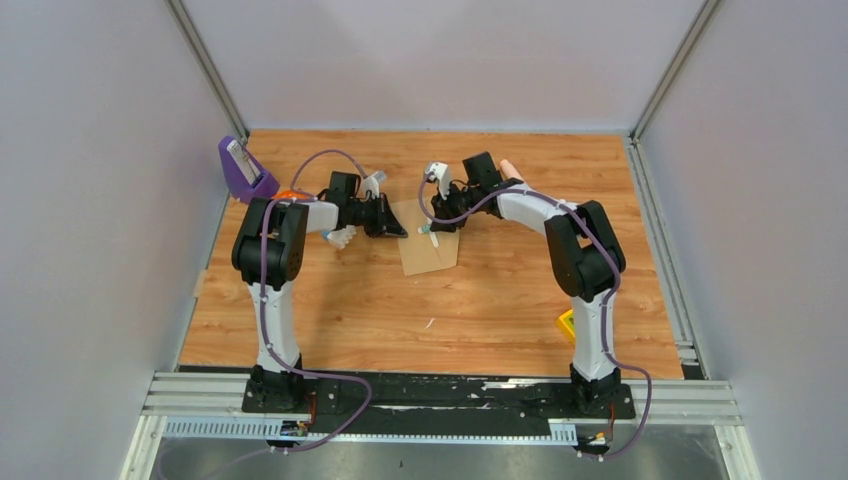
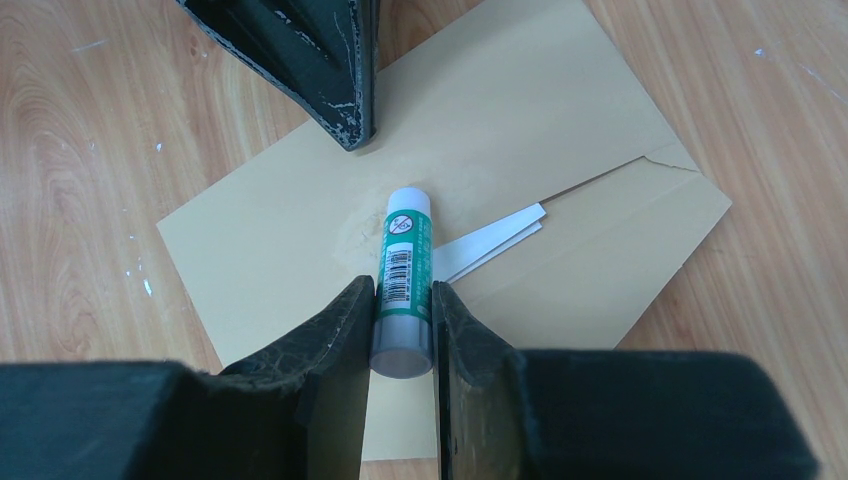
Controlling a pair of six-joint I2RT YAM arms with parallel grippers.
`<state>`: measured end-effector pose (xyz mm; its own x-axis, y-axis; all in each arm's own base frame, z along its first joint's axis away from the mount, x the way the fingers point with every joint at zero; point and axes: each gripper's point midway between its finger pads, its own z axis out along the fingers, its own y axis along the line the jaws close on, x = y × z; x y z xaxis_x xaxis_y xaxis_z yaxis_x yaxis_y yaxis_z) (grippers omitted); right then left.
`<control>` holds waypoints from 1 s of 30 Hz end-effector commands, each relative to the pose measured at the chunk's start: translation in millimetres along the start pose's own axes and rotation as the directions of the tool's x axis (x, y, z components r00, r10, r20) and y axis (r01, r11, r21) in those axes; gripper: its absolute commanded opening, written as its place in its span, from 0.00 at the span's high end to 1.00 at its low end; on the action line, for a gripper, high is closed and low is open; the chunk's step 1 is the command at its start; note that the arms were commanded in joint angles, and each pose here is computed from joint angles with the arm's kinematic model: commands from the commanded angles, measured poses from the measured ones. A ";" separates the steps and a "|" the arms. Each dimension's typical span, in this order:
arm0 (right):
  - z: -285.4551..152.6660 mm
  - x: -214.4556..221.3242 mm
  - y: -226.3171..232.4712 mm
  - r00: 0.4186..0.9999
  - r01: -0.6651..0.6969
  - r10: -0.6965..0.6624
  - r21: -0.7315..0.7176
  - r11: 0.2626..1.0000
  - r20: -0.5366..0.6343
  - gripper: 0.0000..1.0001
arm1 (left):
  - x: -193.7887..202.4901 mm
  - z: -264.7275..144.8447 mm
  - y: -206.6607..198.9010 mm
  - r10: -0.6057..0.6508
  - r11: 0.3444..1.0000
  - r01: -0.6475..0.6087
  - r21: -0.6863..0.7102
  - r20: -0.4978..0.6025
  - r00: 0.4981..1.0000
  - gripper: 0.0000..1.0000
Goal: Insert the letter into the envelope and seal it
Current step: Paint the envelope at the center of the board.
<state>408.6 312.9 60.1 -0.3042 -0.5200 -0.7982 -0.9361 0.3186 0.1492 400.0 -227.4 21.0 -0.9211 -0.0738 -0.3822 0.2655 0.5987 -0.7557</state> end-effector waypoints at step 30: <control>-5.9 -3.0 17.3 1.000 0.014 -0.014 -0.039 0.999 -0.002 1.00 | 7.2 0.9 21.1 0.004 0.997 -0.006 -0.078 -0.025 1.000 0.93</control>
<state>385.9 308.7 66.3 -0.3135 -0.5249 -0.7913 -0.9399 0.2903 0.1798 399.5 -227.1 21.0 -0.9221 -0.0672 -0.3811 0.2673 0.6013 -0.7530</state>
